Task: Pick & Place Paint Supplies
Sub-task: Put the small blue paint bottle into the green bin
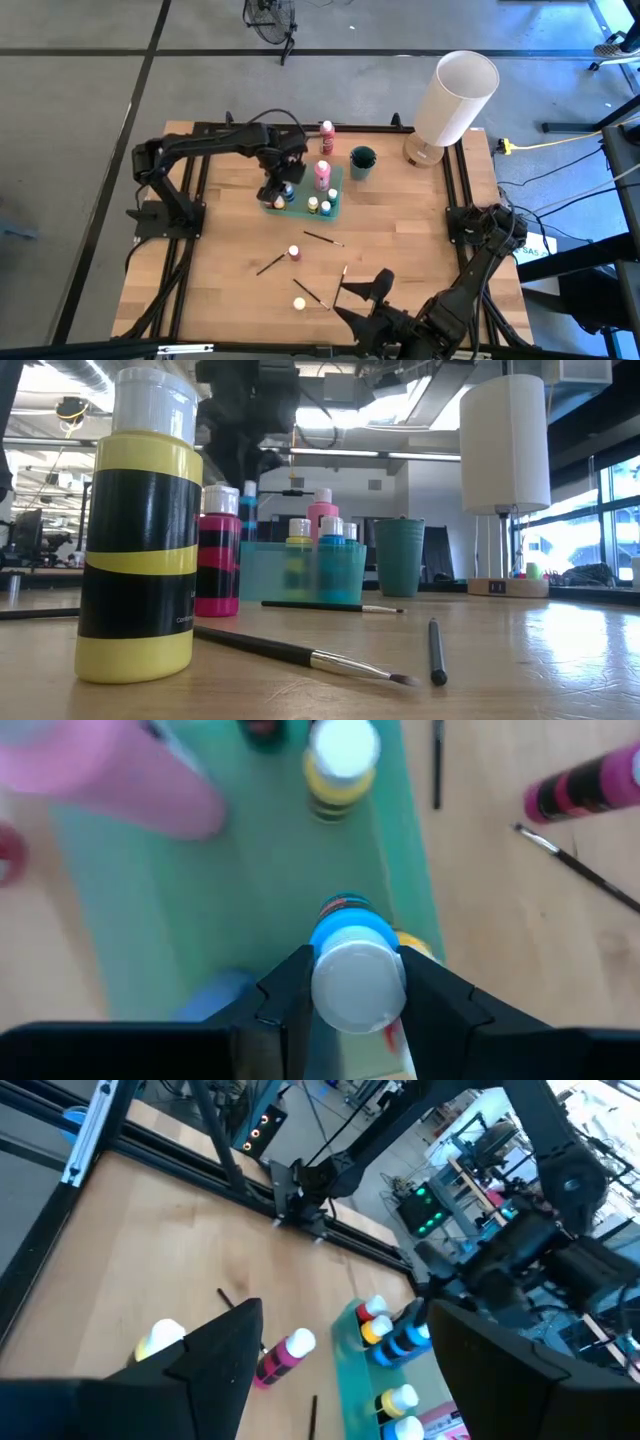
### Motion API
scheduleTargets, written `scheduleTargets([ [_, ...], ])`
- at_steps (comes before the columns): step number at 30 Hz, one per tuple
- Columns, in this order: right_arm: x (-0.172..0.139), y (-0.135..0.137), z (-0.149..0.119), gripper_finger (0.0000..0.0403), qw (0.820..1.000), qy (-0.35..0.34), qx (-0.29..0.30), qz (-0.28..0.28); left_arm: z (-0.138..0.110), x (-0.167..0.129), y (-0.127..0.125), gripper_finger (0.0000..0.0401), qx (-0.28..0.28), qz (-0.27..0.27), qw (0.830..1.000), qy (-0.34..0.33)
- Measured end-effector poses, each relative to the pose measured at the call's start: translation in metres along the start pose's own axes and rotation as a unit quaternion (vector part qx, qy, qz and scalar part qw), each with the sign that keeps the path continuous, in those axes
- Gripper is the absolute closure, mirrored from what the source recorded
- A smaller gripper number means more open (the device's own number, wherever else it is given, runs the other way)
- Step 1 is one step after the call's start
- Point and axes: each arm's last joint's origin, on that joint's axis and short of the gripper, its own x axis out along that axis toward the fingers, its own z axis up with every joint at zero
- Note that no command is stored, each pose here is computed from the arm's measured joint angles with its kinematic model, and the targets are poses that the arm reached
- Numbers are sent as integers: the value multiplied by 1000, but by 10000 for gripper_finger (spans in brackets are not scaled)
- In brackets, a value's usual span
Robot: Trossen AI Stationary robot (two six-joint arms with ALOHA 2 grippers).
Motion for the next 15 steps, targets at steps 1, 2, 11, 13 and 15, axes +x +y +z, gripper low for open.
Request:
scheduleTargets([
  [1, 0, -1, 0, 114, 1000, -1, 0, -6, -1, 3, -1, 283, -1, -4, 1000, 2],
  [2, 1, -1, 0, 114, 1000, -1, 0, -12, -2, 6, -2, 283, -3, -6, 1000, 4],
  [11, 2, -3, 1, 114, 999, -6, 3, -39, -7, 29, -3, 283, 4, 21, 1000, 8],
  [13, 2, -3, 1, 114, 999, -5, 4, -39, -10, 33, -3, 283, 4, 20, 1000, 9],
  [15, 3, -3, 1, 114, 999, -5, 4, -40, -13, 36, -3, 283, 5, 16, 1000, 15],
])
